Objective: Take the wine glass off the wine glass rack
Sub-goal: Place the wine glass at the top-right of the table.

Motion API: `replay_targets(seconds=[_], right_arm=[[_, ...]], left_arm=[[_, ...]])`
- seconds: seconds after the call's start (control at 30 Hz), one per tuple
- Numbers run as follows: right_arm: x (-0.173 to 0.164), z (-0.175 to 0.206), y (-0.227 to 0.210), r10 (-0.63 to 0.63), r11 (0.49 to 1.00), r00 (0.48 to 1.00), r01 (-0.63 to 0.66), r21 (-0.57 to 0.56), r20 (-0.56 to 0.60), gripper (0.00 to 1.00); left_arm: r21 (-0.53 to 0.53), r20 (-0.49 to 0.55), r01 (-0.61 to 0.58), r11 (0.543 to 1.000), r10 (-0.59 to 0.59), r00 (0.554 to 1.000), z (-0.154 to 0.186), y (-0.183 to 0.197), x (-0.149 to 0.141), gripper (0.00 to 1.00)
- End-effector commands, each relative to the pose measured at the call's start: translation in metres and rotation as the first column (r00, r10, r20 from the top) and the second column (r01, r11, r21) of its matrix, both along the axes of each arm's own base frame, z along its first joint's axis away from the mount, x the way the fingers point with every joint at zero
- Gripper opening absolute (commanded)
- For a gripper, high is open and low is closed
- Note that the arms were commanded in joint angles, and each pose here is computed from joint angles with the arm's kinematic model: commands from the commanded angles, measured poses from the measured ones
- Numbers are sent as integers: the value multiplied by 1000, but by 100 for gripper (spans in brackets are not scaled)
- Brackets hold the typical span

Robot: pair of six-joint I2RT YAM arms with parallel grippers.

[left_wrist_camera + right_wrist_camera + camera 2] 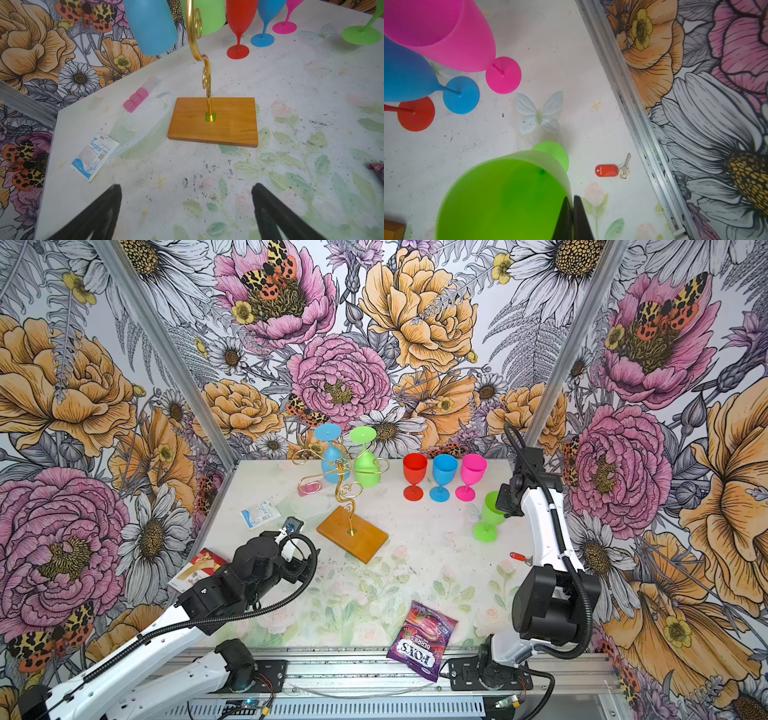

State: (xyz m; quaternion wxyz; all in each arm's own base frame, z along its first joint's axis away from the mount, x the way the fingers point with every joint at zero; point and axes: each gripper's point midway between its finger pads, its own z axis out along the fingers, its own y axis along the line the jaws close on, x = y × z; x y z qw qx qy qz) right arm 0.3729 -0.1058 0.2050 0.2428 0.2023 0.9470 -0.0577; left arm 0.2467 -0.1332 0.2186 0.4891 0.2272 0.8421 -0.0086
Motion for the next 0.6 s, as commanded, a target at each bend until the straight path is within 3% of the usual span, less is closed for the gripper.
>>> replay_targets(seconds=[0.0, 0.33, 0.57], right_arm=[[13, 17, -15, -28, 999, 997, 29, -15, 67, 0], [28, 21, -59, -125, 992, 983, 124, 18, 131, 0], [55, 18, -71, -139, 990, 978, 135, 37, 154, 0]], left_arm=[[-84, -29, -15, 996, 12, 999, 6, 1, 1, 99], [-167, -47, -169, 971, 164, 985, 10, 39, 20, 99], [-190, -58, -196, 962, 188, 980, 11, 47, 25, 99]])
